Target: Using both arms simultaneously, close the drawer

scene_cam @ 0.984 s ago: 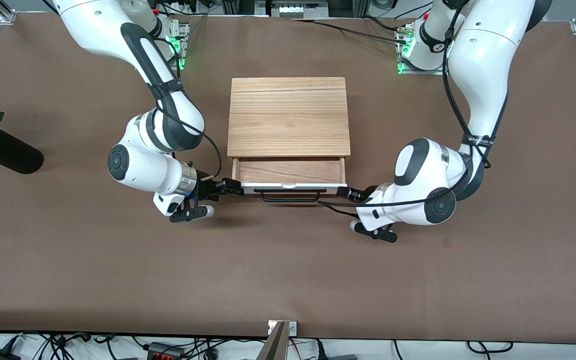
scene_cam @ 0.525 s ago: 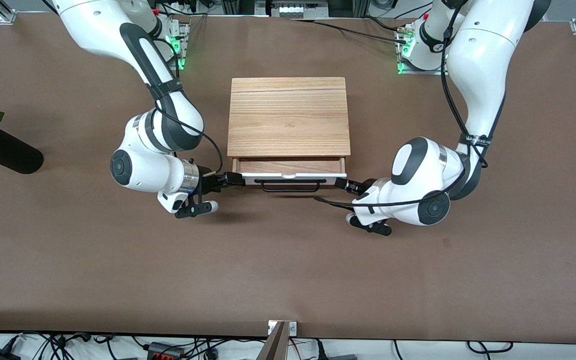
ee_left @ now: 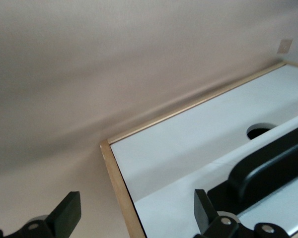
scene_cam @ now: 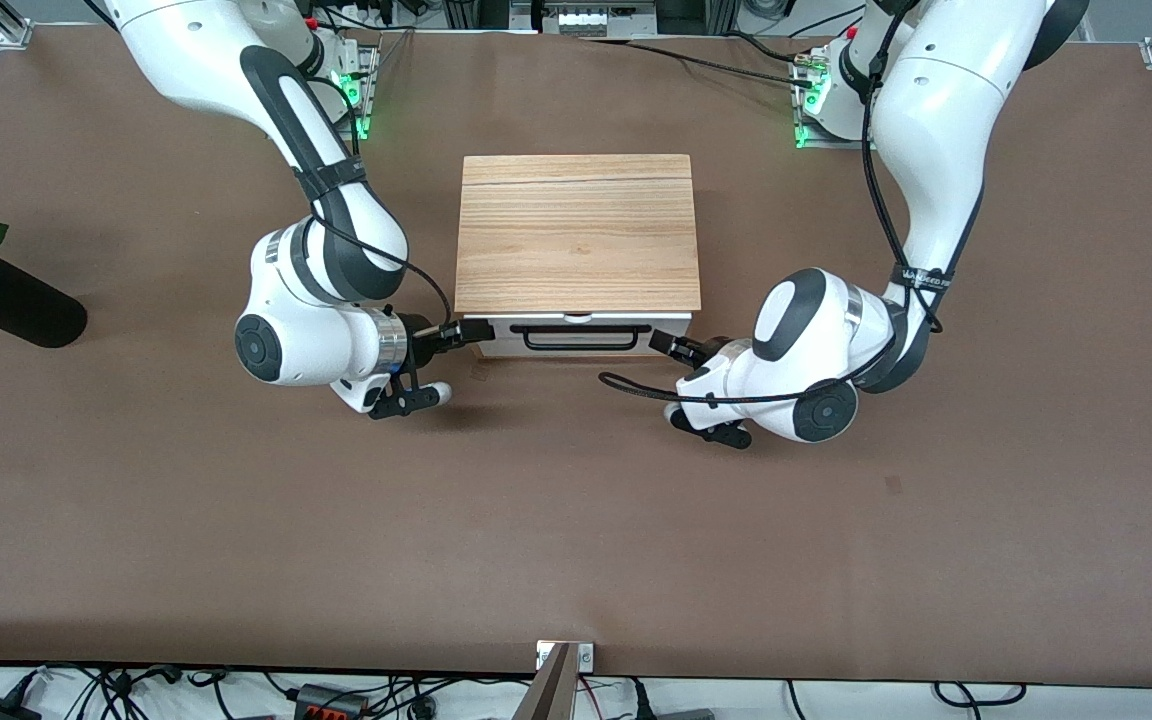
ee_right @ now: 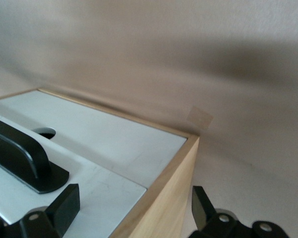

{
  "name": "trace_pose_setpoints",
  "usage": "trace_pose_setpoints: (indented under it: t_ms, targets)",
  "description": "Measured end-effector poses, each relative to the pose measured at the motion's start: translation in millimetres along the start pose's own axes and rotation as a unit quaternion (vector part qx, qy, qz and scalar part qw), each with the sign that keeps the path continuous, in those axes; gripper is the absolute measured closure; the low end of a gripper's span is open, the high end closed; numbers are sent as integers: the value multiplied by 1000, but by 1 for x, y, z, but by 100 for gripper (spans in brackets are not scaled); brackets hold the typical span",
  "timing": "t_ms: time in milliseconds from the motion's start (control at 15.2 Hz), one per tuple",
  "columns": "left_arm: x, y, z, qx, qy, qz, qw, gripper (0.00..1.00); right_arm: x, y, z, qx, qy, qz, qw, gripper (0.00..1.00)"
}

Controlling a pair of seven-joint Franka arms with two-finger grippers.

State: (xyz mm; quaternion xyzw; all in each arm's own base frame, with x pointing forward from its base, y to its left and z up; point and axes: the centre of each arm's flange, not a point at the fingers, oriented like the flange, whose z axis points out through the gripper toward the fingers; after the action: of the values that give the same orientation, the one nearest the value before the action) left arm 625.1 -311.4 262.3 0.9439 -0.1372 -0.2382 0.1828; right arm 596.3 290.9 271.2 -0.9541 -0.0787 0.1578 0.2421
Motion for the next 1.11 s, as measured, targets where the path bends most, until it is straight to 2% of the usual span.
trace_pose_setpoints:
  t_ms: [131, 590, 787, 984, 1115]
  targets:
    - [-1, -4, 8, -1, -15, -3, 1000, 0, 0, -1, 0, 0, 0, 0, 1000, 0]
    - [0, -11, 6, -2, -15, -7, 1000, 0, 0, -2, 0, 0, 0, -2, 1000, 0]
    - [5, -19, -19, -4, 15, -12, 1000, 0, 3, -7, -11, 1, 11, -6, 1000, 0]
    - [5, -52, -83, -5, 73, -10, 997, 0, 13, 2, -61, 9, 52, -2, 999, 0]
    - [-7, -79, -133, 40, 109, 22, 993, 0, 10, 21, -112, 15, 82, 10, 996, 0]
